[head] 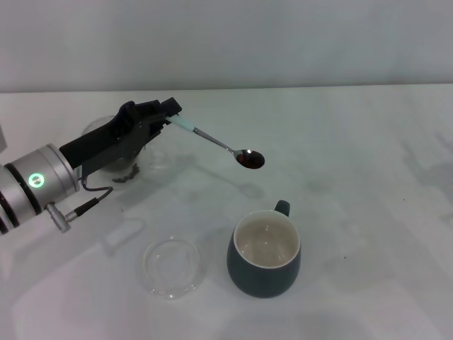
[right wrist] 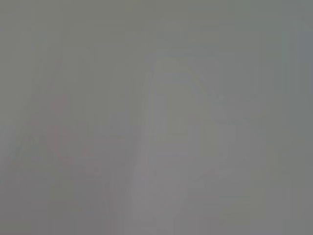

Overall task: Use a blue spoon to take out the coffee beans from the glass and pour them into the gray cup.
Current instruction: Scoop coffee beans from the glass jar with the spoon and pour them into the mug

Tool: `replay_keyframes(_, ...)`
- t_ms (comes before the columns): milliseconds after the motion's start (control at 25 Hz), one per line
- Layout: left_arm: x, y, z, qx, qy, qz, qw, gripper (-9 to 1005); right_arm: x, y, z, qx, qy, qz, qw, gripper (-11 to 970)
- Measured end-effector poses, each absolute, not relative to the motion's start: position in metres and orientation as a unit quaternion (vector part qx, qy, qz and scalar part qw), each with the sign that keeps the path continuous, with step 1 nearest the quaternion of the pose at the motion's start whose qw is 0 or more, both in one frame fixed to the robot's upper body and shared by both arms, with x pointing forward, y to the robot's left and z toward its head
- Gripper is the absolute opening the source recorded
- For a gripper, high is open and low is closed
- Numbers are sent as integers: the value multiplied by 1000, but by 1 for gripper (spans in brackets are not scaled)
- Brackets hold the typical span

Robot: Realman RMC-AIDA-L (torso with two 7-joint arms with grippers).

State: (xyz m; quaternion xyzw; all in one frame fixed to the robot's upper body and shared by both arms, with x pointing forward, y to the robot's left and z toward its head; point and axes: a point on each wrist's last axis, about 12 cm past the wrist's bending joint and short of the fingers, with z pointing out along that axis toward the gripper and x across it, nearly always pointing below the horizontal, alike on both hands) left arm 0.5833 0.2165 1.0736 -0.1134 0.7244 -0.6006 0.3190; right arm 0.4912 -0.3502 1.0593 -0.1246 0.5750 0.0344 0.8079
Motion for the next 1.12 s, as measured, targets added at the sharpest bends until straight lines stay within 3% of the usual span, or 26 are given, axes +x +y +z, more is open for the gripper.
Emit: replay_keyframes(1120, 558, 220, 1067, -29, 741, -602, 295, 136, 492, -356, 1059, -109, 579, 19, 808, 727)
